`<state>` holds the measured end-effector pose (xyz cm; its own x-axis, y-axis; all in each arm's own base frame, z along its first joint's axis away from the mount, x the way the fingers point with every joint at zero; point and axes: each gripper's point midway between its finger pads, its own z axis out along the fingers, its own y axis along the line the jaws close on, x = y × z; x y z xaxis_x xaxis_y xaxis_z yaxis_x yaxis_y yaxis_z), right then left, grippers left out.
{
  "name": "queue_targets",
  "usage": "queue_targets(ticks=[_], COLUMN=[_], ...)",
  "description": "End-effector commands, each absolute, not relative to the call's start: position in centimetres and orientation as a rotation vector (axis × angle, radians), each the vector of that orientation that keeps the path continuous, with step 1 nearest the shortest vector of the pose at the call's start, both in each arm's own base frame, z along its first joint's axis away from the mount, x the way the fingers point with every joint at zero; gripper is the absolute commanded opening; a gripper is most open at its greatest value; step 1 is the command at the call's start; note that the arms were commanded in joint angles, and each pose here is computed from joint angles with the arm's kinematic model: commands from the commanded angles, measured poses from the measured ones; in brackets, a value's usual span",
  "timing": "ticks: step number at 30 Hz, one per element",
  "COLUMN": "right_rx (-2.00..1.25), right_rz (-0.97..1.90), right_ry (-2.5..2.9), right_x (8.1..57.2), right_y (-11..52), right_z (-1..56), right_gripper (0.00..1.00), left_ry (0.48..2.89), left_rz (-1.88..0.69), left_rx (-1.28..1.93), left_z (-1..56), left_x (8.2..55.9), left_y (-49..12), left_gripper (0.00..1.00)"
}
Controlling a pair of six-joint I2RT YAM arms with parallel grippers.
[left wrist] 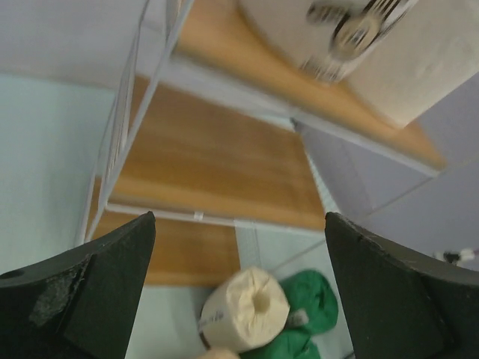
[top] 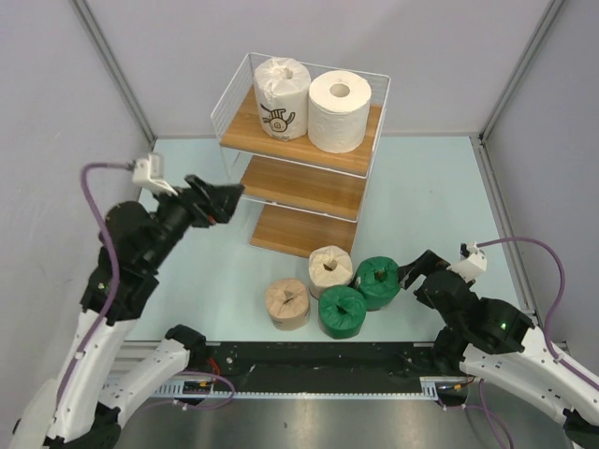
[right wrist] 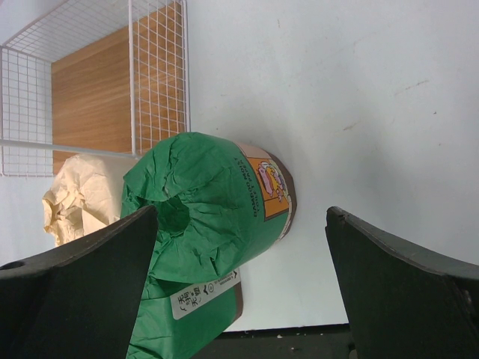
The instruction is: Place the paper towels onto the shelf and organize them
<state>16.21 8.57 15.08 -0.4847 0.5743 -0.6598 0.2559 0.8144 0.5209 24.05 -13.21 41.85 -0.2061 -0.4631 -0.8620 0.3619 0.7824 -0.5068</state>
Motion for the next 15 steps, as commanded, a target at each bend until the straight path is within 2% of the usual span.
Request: queue_targets(ticks=[1, 8, 15], right_rx=[0.633, 0.641, 0.641], right_rz=[0.421, 0.418, 0.416], right_ry=[2.061, 2.062, 2.068], right_x=[16.6, 16.6, 16.6], right_y=[8.2, 8.1, 8.2], right_z=[15.1, 15.1, 15.0], right_gripper=[1.00, 1.00, 1.00], left_ry=[1.786, 1.948, 2.061], left_rz=[-0.890, -0.874, -0.871], left_rx=[-0.111, -0.172, -0.100], left_z=[33.3, 23.3, 18.5], left_x=[22.8, 21.2, 19.7], left_y=[-15.7, -16.8, -18.5], left_gripper=[1.00, 1.00, 1.00])
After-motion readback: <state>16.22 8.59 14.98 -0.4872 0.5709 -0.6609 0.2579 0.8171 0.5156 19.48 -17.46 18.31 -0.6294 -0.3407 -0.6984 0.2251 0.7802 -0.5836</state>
